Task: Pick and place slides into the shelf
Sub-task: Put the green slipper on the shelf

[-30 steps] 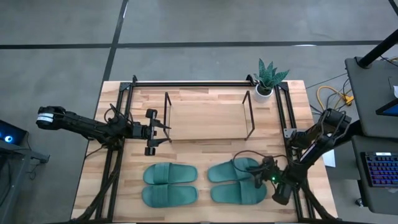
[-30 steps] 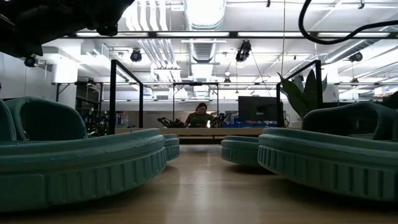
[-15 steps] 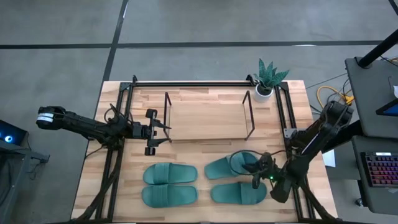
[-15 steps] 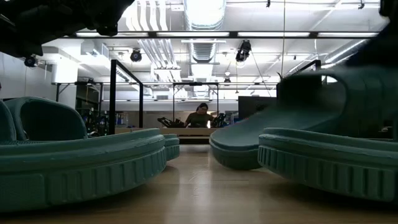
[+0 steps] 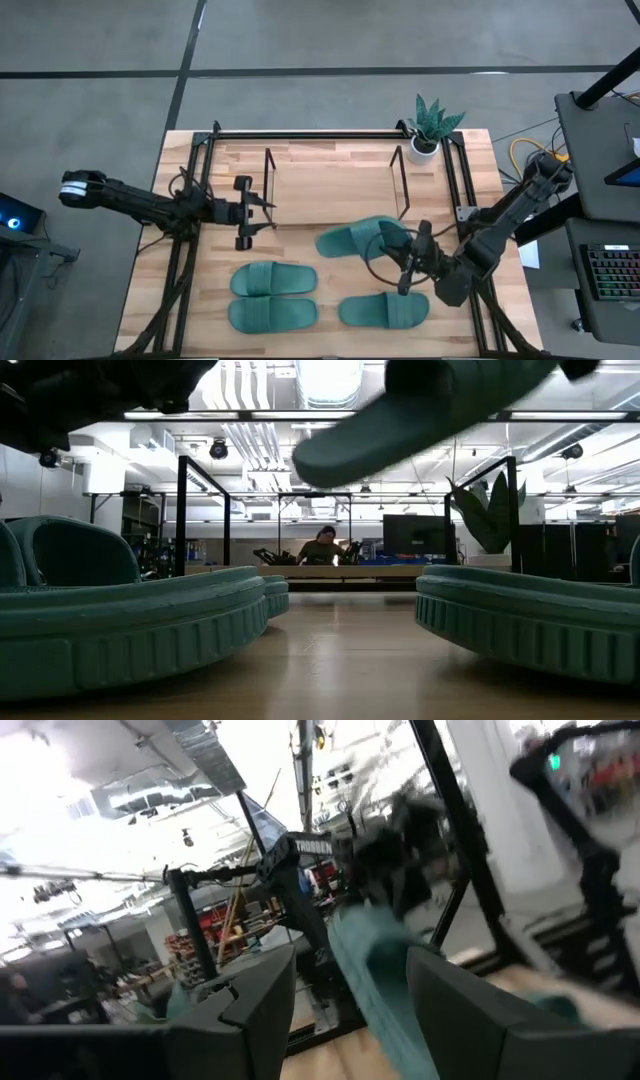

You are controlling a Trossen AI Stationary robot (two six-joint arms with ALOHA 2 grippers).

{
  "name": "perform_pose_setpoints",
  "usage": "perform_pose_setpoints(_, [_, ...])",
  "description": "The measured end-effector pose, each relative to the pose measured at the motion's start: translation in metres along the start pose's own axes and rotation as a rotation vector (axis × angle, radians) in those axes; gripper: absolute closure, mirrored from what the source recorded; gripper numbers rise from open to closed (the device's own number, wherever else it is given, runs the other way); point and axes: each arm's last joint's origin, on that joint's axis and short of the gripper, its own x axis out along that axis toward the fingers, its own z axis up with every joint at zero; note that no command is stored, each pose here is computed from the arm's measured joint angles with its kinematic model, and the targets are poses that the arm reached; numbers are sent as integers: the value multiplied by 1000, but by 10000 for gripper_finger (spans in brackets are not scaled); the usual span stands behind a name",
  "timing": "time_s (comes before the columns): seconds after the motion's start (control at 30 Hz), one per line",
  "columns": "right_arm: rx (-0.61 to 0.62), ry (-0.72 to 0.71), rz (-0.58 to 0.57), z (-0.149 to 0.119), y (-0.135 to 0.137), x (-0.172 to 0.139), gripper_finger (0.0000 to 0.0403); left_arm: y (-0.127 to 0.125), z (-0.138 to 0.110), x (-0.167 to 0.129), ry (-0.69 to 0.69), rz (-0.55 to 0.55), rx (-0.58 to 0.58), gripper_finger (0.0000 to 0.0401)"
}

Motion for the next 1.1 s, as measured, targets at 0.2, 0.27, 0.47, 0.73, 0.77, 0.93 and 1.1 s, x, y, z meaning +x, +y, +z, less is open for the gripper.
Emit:
perform_pose_setpoints(0.2, [-98, -50, 21, 43, 10, -6, 394, -5, -14, 9, 71, -43, 283, 223])
perform_pose_setpoints(0.27, [-123, -61, 25, 56, 12, -10, 394, -7, -18, 17, 92, -60, 359, 223])
perform_pose_setpoints(0.47, [-194, -61, -38, 80, 9, -19, 394, -5, -27, 47, 187, -19, 628, 223])
perform_pose_setpoints(0.73, [-193, -53, -83, 104, 1, -30, 394, 5, -28, 79, 346, 148, 926, 223])
perform_pose_setpoints(0.77, [-187, -56, -83, 107, 0, -31, 394, 5, -28, 83, 344, 149, 952, 223])
perform_pose_setpoints(0.93, [-184, -81, -103, 118, -7, -37, 394, 6, -27, 100, 345, 146, 1070, 223])
perform_pose_setpoints(1.1, [-177, -103, -129, 128, -19, -45, 394, 8, -27, 115, 342, 172, 1224, 223])
